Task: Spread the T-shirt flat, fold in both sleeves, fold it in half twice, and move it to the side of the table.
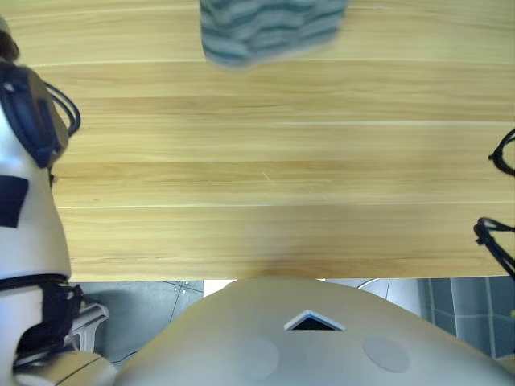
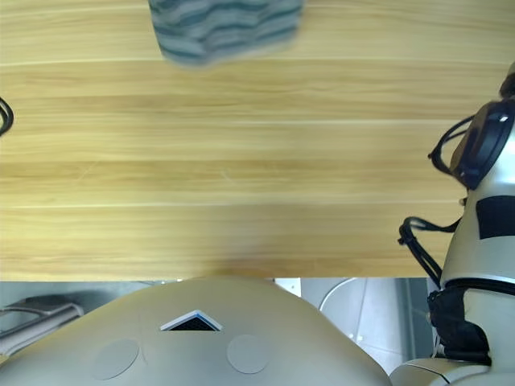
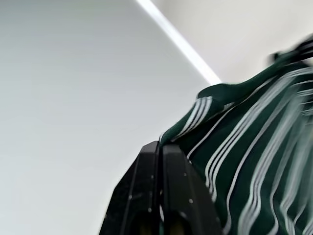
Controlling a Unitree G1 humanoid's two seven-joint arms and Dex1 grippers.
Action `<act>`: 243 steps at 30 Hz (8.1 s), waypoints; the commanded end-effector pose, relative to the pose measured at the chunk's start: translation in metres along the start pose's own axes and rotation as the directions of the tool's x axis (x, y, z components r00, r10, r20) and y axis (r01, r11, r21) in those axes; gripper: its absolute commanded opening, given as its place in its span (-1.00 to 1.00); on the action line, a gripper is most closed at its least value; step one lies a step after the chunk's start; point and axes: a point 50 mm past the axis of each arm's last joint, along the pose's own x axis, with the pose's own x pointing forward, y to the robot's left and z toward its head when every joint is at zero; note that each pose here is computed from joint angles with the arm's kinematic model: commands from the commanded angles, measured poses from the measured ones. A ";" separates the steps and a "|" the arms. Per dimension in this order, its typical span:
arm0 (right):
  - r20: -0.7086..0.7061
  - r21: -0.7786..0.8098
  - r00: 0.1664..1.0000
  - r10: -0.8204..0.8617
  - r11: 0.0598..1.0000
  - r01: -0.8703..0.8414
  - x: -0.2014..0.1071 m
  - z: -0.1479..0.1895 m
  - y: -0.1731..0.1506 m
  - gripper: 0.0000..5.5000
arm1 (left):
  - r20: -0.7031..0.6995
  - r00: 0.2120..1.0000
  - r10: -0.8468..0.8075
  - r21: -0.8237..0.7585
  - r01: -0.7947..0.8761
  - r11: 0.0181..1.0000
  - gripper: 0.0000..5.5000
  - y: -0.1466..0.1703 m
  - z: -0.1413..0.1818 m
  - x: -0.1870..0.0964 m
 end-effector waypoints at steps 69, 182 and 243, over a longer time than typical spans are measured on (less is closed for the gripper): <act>-0.300 0.024 0.539 0.787 0.571 -0.820 -0.278 -0.113 0.194 0.26 | -0.096 0.554 -0.827 -0.244 0.792 0.559 0.09 -0.211 -0.063 -0.296; -0.160 0.100 0.594 0.788 0.612 -0.785 -0.298 -0.070 0.153 0.27 | -0.523 0.227 -0.822 -0.125 0.933 0.337 -0.98 -0.182 -0.107 -0.330; -0.092 0.101 0.586 0.805 0.593 -0.799 -0.291 -0.062 0.168 0.27 | -0.243 0.312 -0.918 0.124 0.949 0.289 -0.98 -0.254 -0.084 -0.233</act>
